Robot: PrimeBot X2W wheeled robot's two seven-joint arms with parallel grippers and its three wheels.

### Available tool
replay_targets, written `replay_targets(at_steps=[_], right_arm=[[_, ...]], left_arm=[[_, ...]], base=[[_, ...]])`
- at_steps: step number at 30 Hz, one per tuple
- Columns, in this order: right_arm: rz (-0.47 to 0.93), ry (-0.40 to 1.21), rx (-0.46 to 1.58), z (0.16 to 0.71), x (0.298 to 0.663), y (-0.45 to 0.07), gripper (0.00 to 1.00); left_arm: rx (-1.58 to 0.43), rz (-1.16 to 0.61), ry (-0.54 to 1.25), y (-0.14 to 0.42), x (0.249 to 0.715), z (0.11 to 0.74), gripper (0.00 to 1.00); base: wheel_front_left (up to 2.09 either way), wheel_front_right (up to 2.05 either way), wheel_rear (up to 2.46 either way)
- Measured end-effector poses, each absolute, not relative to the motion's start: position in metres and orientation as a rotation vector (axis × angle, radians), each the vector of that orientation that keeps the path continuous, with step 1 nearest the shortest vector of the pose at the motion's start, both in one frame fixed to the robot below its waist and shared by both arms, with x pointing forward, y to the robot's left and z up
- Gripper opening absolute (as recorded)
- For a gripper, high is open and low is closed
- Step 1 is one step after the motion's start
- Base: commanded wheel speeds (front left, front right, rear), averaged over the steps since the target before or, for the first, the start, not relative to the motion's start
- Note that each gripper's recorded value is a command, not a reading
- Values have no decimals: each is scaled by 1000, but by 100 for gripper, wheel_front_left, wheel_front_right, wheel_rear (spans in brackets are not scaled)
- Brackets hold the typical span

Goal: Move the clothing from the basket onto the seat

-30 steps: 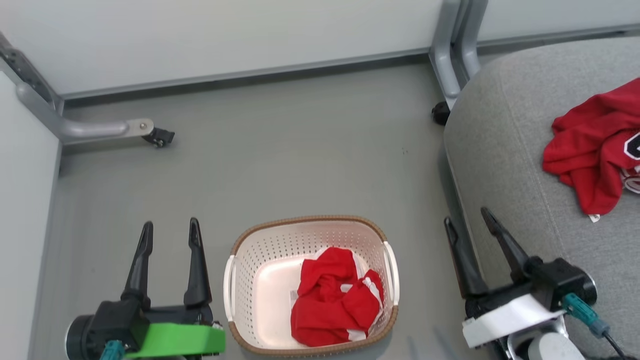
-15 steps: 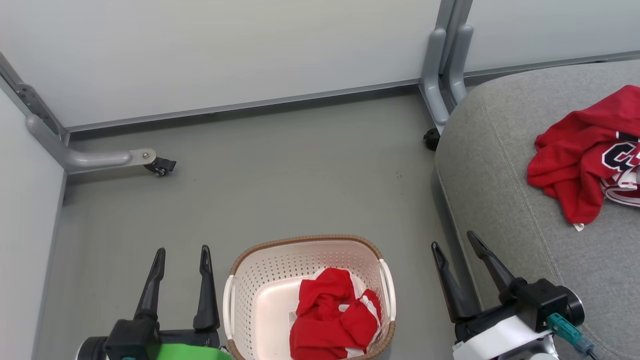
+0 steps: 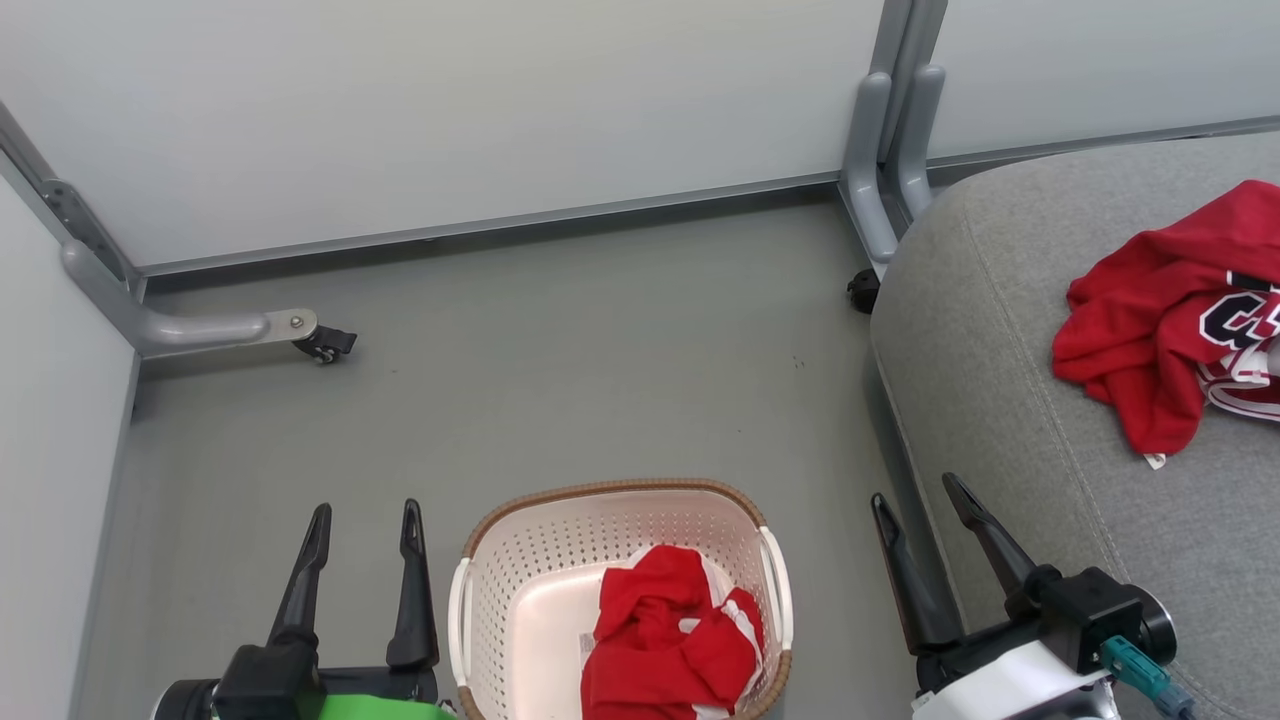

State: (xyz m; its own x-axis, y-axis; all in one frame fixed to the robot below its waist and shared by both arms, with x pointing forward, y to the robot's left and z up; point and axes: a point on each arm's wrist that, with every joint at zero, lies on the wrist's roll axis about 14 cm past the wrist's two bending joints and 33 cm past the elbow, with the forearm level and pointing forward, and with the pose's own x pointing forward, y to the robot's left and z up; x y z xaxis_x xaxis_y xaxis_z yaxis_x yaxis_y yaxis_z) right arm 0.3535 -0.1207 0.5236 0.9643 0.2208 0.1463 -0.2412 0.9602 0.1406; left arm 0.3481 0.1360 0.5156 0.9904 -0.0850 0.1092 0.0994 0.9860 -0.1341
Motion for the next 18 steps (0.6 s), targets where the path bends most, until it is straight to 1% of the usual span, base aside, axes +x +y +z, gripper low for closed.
replay_targets(at_steps=[13,15,18], right_arm=[[245,-112,161,518,359,-117,100],[262,-110,160,518,363,-114,100],[277,-133,155,524,380,-114,100]], left_arm=[[-143,-110,-71,132,349,506,100],[-138,-141,-58,126,352,501,100],[-102,-194,-62,117,365,500,100]], base=[[0,0,0],[0,0,0],[0,0,0]])
